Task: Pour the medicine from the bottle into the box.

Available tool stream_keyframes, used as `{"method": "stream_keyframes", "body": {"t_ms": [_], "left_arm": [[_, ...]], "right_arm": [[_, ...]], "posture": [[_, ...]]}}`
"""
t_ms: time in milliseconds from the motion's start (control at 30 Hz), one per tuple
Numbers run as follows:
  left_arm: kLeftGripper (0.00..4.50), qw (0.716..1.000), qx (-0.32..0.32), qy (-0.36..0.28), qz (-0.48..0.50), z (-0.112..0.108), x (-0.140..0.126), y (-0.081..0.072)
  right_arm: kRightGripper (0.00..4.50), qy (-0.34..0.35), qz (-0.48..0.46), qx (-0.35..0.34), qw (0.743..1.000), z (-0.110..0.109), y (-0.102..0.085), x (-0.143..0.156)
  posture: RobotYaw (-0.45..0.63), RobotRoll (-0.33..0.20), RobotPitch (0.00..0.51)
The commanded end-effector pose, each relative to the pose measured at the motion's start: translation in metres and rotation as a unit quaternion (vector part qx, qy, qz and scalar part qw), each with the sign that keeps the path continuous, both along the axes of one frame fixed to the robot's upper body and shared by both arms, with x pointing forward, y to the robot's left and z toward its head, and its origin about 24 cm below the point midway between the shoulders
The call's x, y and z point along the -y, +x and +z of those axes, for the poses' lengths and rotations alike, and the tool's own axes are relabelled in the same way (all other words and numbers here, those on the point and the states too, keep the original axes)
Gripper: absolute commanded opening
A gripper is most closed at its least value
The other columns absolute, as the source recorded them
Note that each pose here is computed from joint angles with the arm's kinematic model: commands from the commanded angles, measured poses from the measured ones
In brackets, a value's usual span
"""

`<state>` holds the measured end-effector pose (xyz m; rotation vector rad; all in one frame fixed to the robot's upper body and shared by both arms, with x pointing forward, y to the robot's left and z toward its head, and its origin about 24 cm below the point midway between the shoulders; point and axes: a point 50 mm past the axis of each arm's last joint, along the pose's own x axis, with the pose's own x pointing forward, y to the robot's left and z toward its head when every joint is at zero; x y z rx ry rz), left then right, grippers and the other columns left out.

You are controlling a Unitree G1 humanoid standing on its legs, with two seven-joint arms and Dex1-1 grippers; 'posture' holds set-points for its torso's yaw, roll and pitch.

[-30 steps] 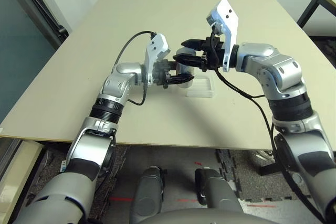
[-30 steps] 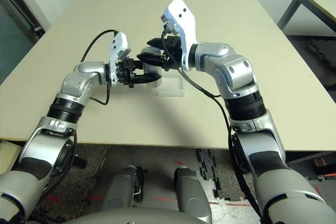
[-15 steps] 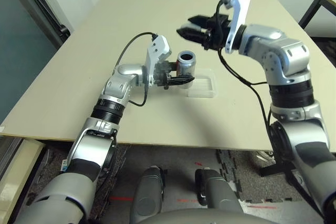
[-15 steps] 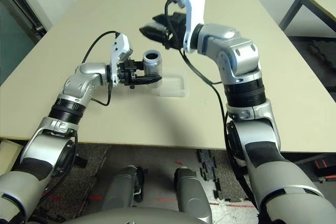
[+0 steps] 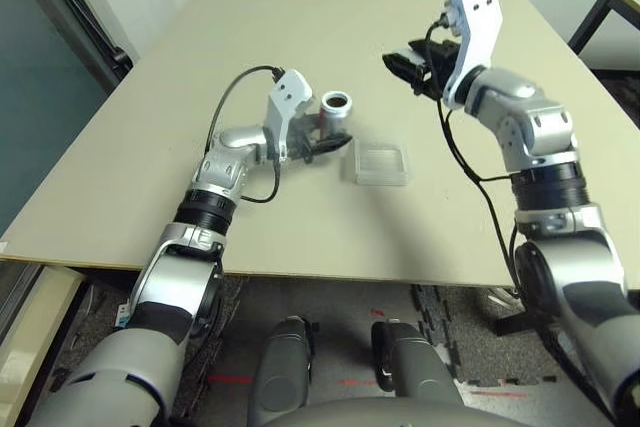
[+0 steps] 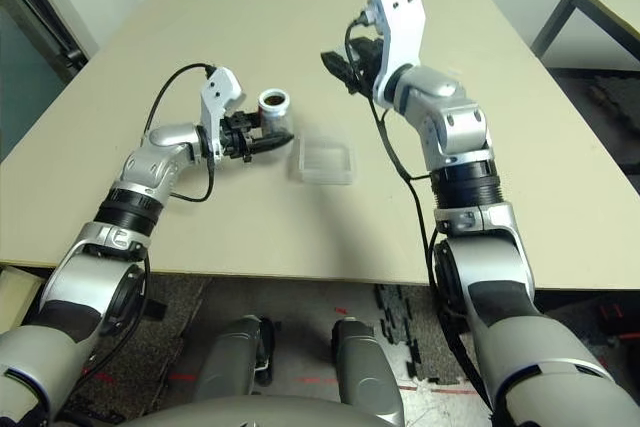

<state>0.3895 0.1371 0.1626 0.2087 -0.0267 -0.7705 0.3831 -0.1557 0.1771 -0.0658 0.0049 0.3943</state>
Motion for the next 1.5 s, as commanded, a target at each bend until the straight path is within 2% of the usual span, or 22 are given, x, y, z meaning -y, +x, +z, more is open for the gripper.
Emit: {"method": "stream_keyframes", "body": {"t_ms": [33,200,367,600,800,833,1000,1033,1200,1367,1500], "left_arm": [[2.46,0.997,0.028,-0.020,0.075,0.003,-0.006,0.010],[2.46,0.986,0.030,-0.045,0.156,-0.004,-0.009,0.020],[2.46,0.976,0.008,-0.048,0.214,-0.022,-0.018,0.021],[2.46,0.964,-0.030,-0.045,0.261,-0.045,-0.029,0.017],[2.46,0.960,-0.034,-0.054,0.272,-0.046,-0.030,0.017],[2.46,0.960,-0.033,-0.054,0.273,-0.045,-0.031,0.018],[2.46,0.958,-0.036,-0.058,0.280,-0.043,-0.035,0.018],[2.46,0.957,-0.039,-0.057,0.280,-0.044,-0.035,0.018],[2.46,0.959,-0.048,-0.028,0.278,-0.044,-0.040,0.019],[2.46,0.961,-0.060,0.013,0.271,-0.041,-0.043,0.021],[2.46,0.963,-0.034,0.092,0.252,-0.030,-0.042,0.024]], "right_arm": [[2.57,0.000,-0.056,0.009,0.998,-0.015,0.002,0.019],[2.57,0.020,-0.118,-0.028,0.992,-0.051,0.001,0.038],[2.57,0.037,-0.155,-0.055,0.986,-0.071,0.001,0.043],[2.57,0.035,-0.166,-0.071,0.983,-0.088,0.000,0.041],[2.57,0.026,-0.161,-0.085,0.983,-0.096,-0.001,0.040],[2.59,0.024,-0.160,-0.089,0.983,-0.096,-0.001,0.040],[4.30,0.019,-0.144,-0.099,0.984,-0.096,0.000,0.038],[4.50,0.017,-0.142,-0.097,0.985,-0.094,0.000,0.040],[4.50,0.006,-0.121,-0.093,0.988,-0.079,-0.007,0.057],[4.50,-0.034,-0.061,-0.115,0.991,-0.064,-0.035,0.076],[4.50,-0.076,-0.009,-0.150,0.986,-0.052,-0.065,0.087]], "posture": [[0.03,0.000,0.087],[0.03,0.000,0.078],[0.02,0.000,0.074],[0.01,0.000,0.075],[0.02,0.000,0.076],[0.02,0.000,0.076],[0.02,0.000,0.075],[0.02,0.000,0.075],[0.00,0.000,0.075],[-0.02,0.000,0.073],[-0.05,0.000,0.073]]}}
